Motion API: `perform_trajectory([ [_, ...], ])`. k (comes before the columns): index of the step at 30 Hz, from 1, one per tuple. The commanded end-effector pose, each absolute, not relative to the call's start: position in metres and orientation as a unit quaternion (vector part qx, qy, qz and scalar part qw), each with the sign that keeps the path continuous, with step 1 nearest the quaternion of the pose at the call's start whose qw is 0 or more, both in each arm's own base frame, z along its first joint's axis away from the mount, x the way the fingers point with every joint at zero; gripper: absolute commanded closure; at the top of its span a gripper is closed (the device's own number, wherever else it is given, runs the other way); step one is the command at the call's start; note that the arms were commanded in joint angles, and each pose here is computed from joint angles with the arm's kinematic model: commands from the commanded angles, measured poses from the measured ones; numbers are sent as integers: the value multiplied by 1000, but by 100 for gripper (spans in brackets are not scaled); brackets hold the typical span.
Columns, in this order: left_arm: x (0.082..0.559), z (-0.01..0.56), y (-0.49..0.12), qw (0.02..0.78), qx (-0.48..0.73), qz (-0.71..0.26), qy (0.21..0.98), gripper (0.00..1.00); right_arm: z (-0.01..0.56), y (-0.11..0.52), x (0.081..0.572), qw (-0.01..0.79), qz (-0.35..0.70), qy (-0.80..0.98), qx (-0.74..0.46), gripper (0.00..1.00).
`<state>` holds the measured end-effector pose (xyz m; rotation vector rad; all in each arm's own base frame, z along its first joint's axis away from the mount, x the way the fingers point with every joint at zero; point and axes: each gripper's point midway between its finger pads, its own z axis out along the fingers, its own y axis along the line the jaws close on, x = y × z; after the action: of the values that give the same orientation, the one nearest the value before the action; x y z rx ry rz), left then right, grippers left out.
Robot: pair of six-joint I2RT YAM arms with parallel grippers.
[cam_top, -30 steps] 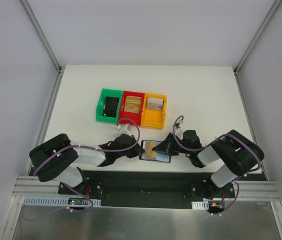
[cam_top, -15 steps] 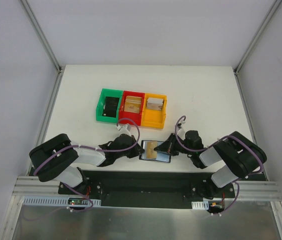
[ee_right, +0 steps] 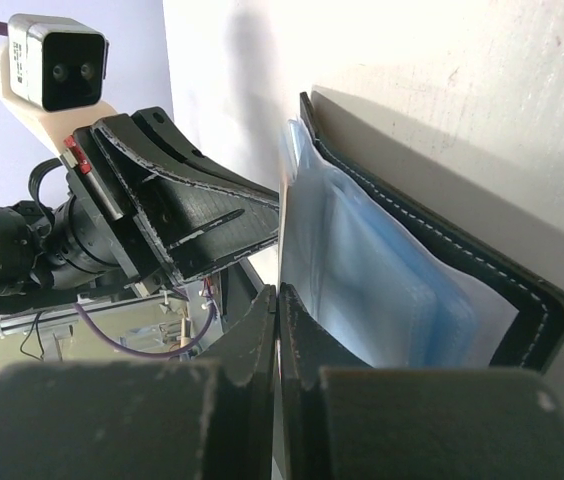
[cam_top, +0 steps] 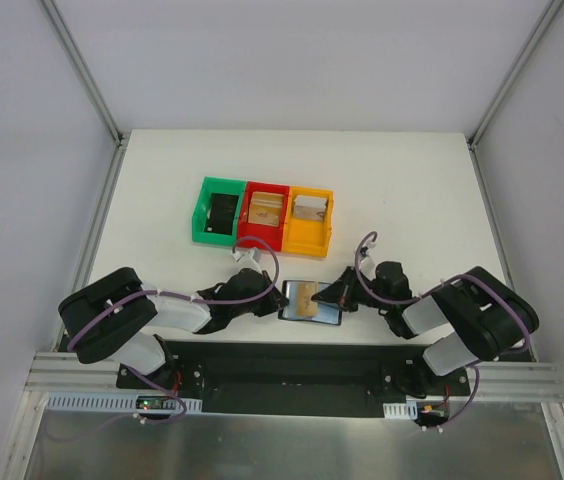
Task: Take the credit cards out of the card holder
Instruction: Remove the credit card from the card holder.
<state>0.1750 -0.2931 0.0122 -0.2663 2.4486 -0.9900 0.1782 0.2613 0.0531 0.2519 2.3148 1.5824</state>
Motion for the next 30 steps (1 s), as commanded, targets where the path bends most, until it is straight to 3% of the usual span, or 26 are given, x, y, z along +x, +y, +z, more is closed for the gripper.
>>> perform_trajectory([
  [1,157,-27,-261,207,-103,-290,929,100,77,263,182,192,584,786,61,99],
  [19,159,-17,-262,218,-97,-301,923,100,74,238,175,216,530,819,39,99],
  [30,163,-3,-260,237,-91,-302,919,61,80,224,176,242,476,846,6,99],
])
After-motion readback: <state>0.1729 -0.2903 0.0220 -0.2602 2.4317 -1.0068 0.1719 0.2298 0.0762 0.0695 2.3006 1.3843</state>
